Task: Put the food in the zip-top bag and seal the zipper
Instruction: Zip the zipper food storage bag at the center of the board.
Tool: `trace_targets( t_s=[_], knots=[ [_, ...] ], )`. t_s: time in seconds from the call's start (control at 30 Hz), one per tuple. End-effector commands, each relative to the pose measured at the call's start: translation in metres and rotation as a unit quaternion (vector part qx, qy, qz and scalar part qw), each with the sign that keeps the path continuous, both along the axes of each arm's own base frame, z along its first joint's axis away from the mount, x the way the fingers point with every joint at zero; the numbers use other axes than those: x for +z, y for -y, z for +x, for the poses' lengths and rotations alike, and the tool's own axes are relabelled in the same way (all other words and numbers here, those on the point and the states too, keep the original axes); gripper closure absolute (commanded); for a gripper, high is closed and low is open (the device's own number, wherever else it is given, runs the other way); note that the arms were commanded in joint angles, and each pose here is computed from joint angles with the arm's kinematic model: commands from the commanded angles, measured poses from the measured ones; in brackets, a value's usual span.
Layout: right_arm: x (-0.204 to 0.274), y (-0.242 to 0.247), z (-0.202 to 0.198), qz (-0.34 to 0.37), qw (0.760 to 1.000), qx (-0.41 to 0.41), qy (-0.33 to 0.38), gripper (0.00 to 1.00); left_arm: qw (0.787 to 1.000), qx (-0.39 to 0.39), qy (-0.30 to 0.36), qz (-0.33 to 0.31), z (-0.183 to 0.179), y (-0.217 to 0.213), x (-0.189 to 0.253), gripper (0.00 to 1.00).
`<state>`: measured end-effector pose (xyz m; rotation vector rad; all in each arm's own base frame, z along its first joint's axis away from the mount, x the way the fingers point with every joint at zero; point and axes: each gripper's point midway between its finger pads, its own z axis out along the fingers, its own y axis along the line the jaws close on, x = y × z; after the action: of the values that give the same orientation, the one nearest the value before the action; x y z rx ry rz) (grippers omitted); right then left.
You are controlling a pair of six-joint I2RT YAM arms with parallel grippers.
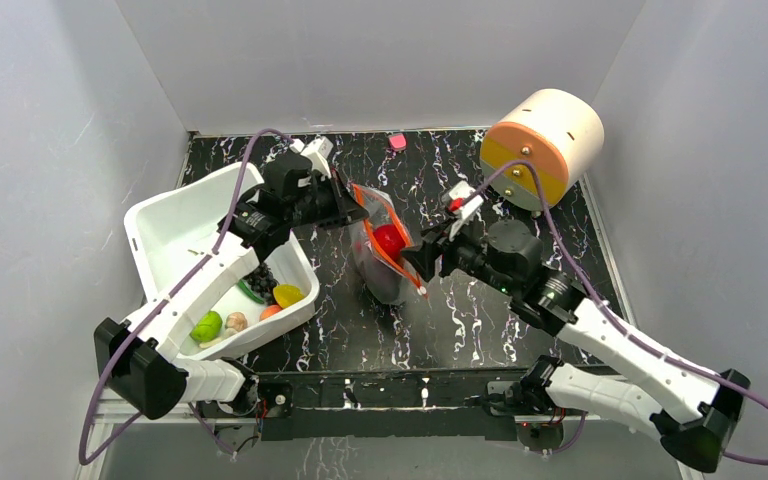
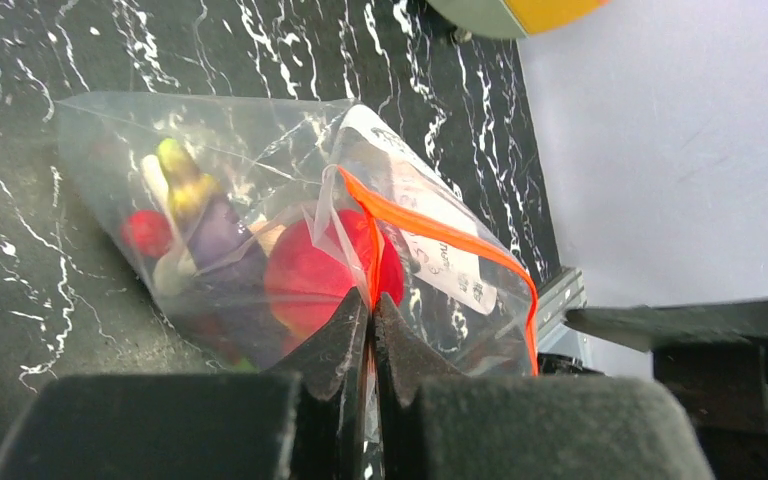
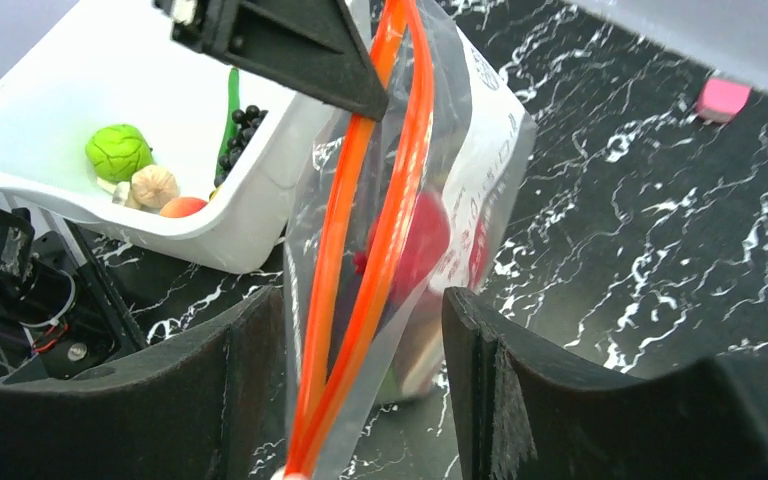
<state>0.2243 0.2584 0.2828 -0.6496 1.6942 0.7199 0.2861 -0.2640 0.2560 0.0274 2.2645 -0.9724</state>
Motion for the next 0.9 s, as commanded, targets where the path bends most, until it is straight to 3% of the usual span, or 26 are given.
trace_targets(
  t_s=[0.0, 0.3, 0.47, 0.67, 0.87],
  knots=[
    [0.008, 0.015, -0.01, -0.012, 0.999, 0.009, 0.047, 0.43, 0.998, 0.016, 0.045, -0.035, 0.015, -0.005, 0.039, 1.0],
    [-0.02, 0.017, -0.055, -0.007, 0.991, 0.11, 0.075, 0.47, 0.998, 0.035, 0.044, -0.028, 0.019, -0.014, 0.034, 1.0],
    [-0.035, 0.038, -0.033, -0.029, 0.991, 0.037, 0.123, 0.45, 0.997, 0.042, 0.05, -0.028, 0.018, -0.017, 0.033, 1.0],
    [-0.045, 0.029, -0.036, -0.028, 0.987, 0.066, 0.146, 0.48, 0.997, 0.046, 0.048, -0.026, 0.017, -0.019, 0.031, 1.0],
    [-0.048, 0.025, -0.024, 0.016, 0.99, 0.033, 0.138, 0.56, 0.997, 0.047, 0.049, -0.028, 0.017, -0.019, 0.031, 1.0]
  ],
)
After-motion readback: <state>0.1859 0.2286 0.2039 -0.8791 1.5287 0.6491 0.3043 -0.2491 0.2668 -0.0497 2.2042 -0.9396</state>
